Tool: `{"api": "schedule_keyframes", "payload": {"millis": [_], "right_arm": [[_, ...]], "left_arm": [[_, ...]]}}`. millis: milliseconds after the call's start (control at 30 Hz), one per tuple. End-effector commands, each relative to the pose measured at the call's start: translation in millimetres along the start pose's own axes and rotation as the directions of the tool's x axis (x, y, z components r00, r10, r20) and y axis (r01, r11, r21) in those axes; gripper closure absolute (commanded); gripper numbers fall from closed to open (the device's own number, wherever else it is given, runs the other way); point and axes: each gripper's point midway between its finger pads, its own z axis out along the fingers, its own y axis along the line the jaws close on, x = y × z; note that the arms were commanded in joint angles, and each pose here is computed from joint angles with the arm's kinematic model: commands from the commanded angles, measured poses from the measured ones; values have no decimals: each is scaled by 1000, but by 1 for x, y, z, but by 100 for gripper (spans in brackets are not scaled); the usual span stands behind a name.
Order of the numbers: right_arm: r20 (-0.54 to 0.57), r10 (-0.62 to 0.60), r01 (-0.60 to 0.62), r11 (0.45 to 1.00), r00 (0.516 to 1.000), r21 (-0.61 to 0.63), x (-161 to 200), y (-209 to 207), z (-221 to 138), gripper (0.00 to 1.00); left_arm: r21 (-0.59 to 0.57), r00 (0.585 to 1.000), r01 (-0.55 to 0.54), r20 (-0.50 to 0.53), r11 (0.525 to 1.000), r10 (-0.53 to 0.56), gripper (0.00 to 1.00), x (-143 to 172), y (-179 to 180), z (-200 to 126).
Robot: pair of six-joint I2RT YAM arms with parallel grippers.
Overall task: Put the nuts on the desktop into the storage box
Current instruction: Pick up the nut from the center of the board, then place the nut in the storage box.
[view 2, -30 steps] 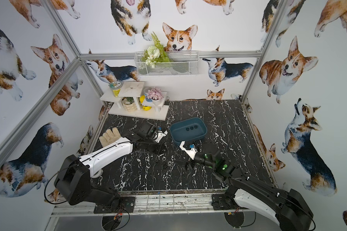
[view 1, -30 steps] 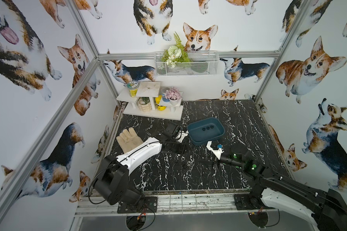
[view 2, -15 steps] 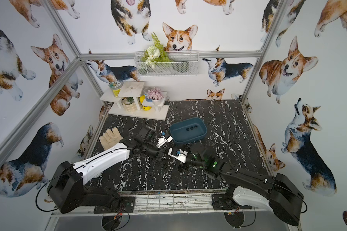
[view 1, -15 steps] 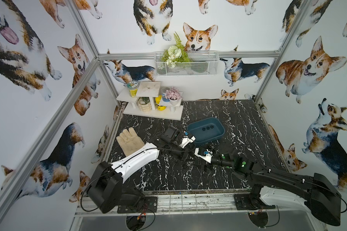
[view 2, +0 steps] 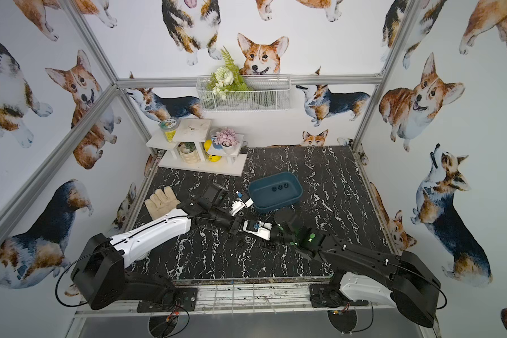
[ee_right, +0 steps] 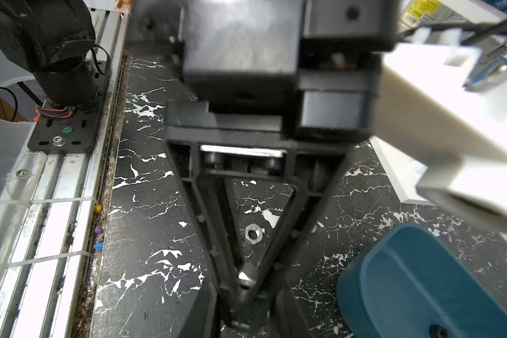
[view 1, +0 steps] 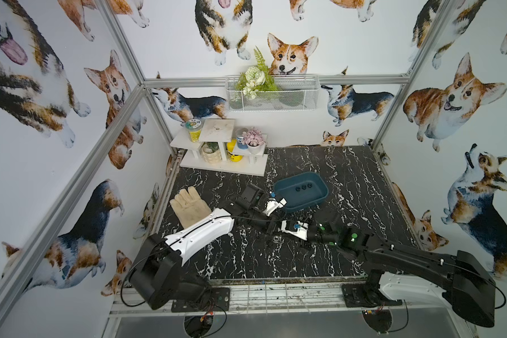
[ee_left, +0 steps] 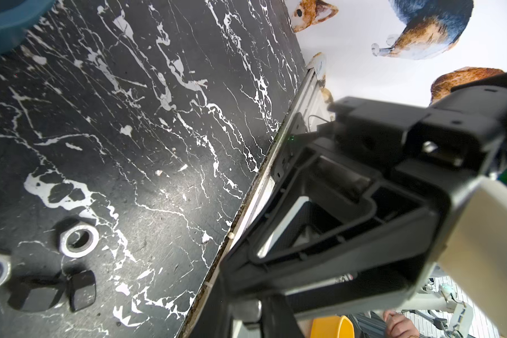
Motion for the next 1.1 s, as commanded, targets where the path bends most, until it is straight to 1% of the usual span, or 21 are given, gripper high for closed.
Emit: {"api": "schedule_keyframes", "payload": {"millis": [0, 67, 100, 133, 167, 233, 267, 300, 367, 467, 500, 567, 667, 767, 867, 933, 967, 1000, 1067], "right_arm": [[15, -31, 30, 996, 999, 85, -5, -15, -3, 86], [16, -30, 28, 994, 999, 107, -6, -18, -6, 87], [18, -28, 25, 993, 999, 117, -6, -19, -7, 87], [19, -26, 24, 992, 999, 124, -5, -20, -7, 88], [21, -22, 19, 991, 1000, 131, -4, -21, -7, 88], [17, 1, -4, 988, 1000, 152, -1, -25, -6, 89], [18, 20, -22, 988, 1000, 151, 0, -27, -6, 89], [24, 50, -53, 987, 998, 149, 0, -30, -6, 89], [34, 134, -138, 980, 990, 144, 2, -39, -5, 88], [36, 309, -310, 933, 951, 181, 7, -66, -7, 87], [10, 365, -359, 912, 931, 198, 14, -74, -3, 86], [-31, 437, -419, 878, 899, 232, 23, -88, 1, 86], [-100, 534, -481, 817, 840, 318, 40, -111, 9, 87], [-149, 620, -523, 749, 771, 407, 59, -132, 21, 87], [-145, 711, -576, 657, 688, 486, 77, -152, 33, 88], [-129, 761, -611, 597, 635, 520, 87, -164, 40, 87], [-123, 779, -618, 572, 614, 538, 92, -170, 45, 87], [-117, 789, -619, 555, 603, 556, 95, -176, 48, 87], [-117, 806, -616, 529, 581, 584, 105, -183, 58, 87]], "left_arm": [[74, 999, -29, -12, 997, 30, 82, 0, -15, -1], [75, 999, -38, -7, 996, 38, 75, -1, -18, -3], [76, 999, -47, 0, 996, 47, 68, -2, -20, -5], [75, 999, -53, 7, 996, 52, 64, -3, -21, -5], [70, 998, -57, 14, 996, 56, 57, -5, -21, -7], [41, 998, -59, 36, 997, 57, 39, -11, -18, -11], [29, 997, -51, 54, 998, 49, 33, -15, -16, -14], [30, 996, -42, 77, 999, 39, 29, -19, -14, -18], [44, 991, -30, 128, 999, 24, 23, -26, -10, -26], [40, 980, 15, 200, 999, -23, 15, -34, 3, -42], [30, 974, 26, 225, 999, -32, 12, -37, 8, -47], [-4, 958, 58, 281, 998, -54, 9, -40, 22, -57], [-93, 921, 130, 379, 987, -86, 7, -45, 45, -75], [-212, 887, 206, 452, 955, -91, 6, -42, 69, -89], [-319, 872, 265, 482, 910, -85, 6, -33, 91, -99], [-396, 870, 310, 485, 864, -90, 6, -24, 105, -106], [-431, 872, 325, 480, 842, -92, 6, -18, 112, -108], [-463, 874, 338, 477, 820, -91, 6, -13, 118, -111], [-500, 881, 348, 464, 793, -95, 6, -6, 125, -113]]}}
